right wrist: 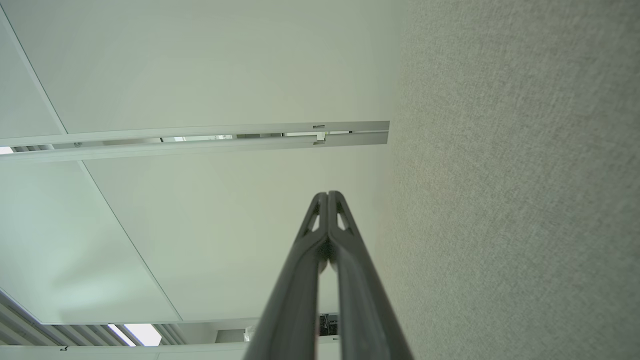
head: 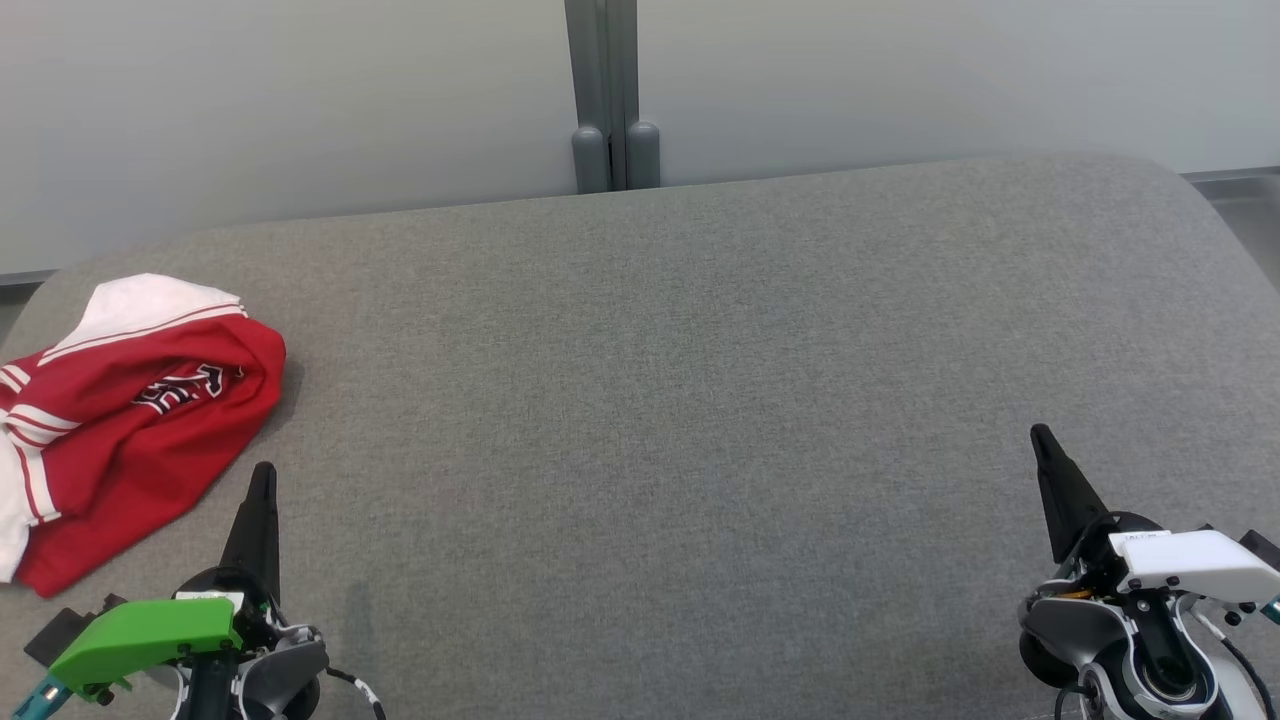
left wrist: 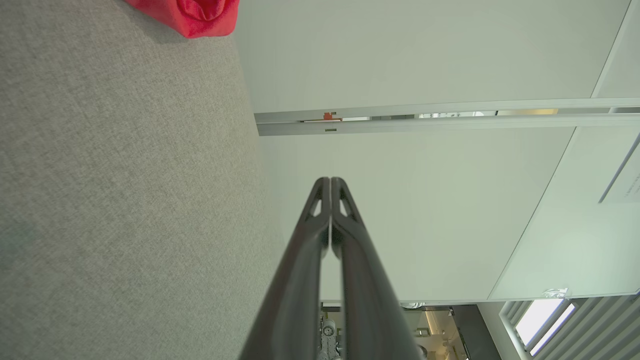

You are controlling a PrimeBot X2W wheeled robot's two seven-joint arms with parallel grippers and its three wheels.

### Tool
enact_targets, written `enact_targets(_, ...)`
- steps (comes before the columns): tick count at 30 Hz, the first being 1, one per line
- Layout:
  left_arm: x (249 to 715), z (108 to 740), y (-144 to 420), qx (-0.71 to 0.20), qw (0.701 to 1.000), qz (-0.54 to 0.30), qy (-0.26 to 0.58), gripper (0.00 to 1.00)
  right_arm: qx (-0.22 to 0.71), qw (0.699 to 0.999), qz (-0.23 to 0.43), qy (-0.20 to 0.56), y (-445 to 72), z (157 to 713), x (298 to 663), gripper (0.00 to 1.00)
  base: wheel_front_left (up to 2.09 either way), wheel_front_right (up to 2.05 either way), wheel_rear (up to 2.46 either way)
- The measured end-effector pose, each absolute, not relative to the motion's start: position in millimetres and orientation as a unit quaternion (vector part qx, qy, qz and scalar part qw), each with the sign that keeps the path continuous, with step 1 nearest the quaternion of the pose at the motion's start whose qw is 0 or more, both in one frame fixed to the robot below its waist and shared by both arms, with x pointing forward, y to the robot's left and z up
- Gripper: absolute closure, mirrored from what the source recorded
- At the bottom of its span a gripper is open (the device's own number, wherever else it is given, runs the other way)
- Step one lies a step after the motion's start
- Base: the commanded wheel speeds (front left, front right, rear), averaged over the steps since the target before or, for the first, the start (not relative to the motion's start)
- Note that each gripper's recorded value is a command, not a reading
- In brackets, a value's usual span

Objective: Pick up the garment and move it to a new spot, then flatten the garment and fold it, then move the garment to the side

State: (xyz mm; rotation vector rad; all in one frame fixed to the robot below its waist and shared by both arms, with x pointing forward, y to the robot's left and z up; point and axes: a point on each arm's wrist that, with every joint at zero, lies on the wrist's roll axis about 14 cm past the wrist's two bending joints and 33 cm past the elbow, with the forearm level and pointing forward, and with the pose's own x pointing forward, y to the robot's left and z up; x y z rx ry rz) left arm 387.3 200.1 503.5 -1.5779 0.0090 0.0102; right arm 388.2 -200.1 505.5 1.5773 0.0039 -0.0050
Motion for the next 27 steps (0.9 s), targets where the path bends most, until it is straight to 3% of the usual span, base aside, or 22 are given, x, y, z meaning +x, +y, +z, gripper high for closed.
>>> enact_targets(27, 387.3, 503.5, 200.1, -0.710, 0.705, 0.005, 0.004, 1.00, 0.709, 0.705, -0.002, 0.002, -200.1, 505.5, 388.2, 1.00, 0.00, 0.00, 0.00)
